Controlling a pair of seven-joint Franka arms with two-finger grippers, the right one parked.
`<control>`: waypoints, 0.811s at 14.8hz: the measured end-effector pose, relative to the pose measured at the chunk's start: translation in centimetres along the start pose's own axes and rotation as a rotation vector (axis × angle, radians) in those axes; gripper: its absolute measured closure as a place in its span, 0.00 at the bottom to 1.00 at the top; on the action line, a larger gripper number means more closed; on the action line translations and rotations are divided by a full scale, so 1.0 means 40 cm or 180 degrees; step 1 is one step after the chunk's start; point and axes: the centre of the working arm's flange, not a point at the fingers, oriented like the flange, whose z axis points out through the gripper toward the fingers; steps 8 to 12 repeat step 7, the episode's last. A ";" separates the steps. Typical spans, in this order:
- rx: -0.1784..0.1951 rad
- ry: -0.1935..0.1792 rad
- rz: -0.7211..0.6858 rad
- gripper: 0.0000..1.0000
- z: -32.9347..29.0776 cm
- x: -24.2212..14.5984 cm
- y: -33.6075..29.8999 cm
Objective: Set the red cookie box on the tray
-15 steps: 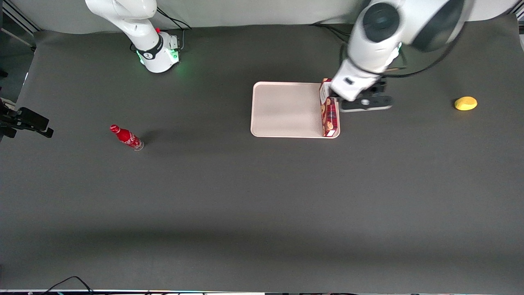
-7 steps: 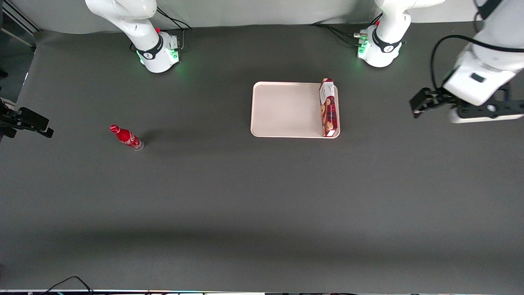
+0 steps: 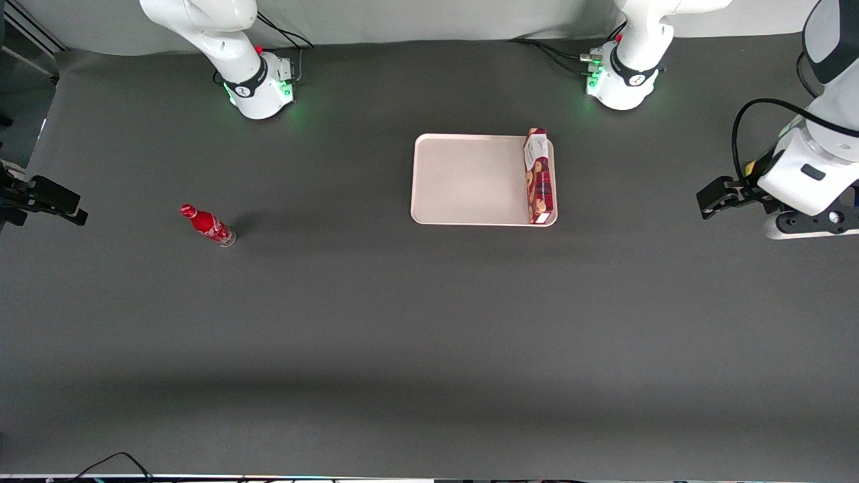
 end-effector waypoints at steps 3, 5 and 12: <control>0.0002 0.0005 0.0001 0.00 -0.001 0.001 0.001; 0.0003 -0.0006 0.0005 0.00 0.004 0.005 0.004; 0.0004 -0.0012 0.0017 0.00 0.007 0.007 0.009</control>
